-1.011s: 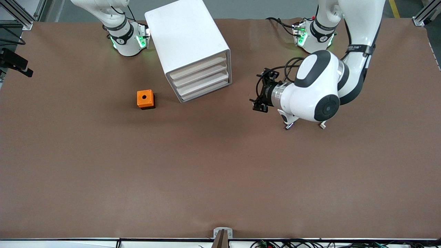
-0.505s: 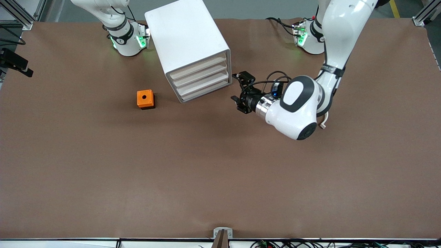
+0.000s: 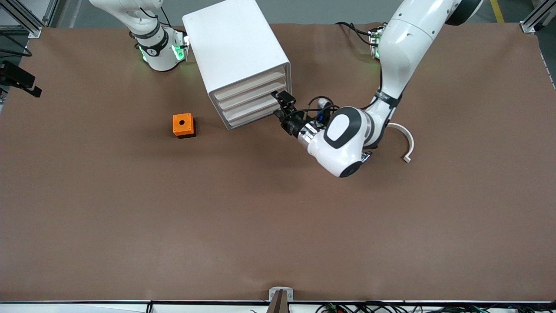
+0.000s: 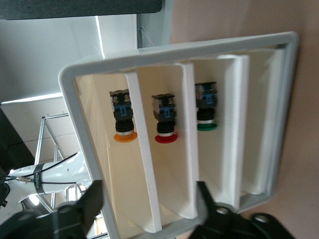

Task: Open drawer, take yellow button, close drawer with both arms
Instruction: 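Reach the left gripper to the top drawer of the white cabinet, then pull the top drawer open with the left gripper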

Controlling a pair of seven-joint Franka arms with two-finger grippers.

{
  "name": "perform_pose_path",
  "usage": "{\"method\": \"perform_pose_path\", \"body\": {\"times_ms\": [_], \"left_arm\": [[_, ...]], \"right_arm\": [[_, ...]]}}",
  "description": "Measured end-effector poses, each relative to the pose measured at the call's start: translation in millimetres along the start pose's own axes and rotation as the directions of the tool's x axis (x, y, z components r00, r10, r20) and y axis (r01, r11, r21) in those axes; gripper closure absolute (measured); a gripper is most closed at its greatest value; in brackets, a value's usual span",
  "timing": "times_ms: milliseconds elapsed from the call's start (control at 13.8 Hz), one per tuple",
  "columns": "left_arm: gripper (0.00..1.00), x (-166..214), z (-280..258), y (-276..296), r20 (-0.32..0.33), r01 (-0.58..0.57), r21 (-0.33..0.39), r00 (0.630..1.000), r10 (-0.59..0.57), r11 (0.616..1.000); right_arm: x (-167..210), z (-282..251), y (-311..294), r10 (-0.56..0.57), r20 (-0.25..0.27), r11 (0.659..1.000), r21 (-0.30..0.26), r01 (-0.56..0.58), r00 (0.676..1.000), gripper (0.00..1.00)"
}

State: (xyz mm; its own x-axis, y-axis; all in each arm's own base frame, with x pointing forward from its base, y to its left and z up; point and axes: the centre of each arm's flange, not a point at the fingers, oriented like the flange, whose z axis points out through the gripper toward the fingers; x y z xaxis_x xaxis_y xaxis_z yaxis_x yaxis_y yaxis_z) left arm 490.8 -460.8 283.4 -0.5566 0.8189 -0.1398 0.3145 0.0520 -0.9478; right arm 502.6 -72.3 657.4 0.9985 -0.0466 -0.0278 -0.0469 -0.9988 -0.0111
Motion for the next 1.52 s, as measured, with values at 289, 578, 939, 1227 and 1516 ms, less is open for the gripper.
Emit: {"method": "perform_pose_path", "body": {"times_ms": [289, 578, 939, 1227, 1516], "left_arm": [[0.38, -7, 39, 5, -0.02, 0.014, 0.042, 1.0, -0.013, 0.999], [0.4, -14, 79, -2, -0.056, 0.013, 0.063, 0.998, -0.01, 0.998], [0.64, -14, 96, 6, -0.073, 0.033, 0.061, 0.997, -0.028, 0.998], [0.85, -19, 94, 1, -0.069, 0.07, 0.053, 0.995, -0.066, 0.996], [0.85, -21, 61, 7, -0.026, 0.086, 0.011, 0.996, -0.085, 0.996]], "right_arm": [[0, 0, 0, 0.0, 0.0, 1.0, 0.0, 0.0, 1.0, 0.0], [0, 0, 0, 0.001, 0.0, 1.0, 0.0, -0.001, 1.0, 0.0], [0, 0, 0, 0.001, 0.0, 1.0, 0.0, -0.001, 1.0, 0.0], [0, 0, 0, 0.001, 0.0, 1.0, 0.0, -0.001, 1.0, 0.0], [0, 0, 1, 0.001, 0.0, 1.0, 0.0, -0.001, 1.0, 0.0]]}}
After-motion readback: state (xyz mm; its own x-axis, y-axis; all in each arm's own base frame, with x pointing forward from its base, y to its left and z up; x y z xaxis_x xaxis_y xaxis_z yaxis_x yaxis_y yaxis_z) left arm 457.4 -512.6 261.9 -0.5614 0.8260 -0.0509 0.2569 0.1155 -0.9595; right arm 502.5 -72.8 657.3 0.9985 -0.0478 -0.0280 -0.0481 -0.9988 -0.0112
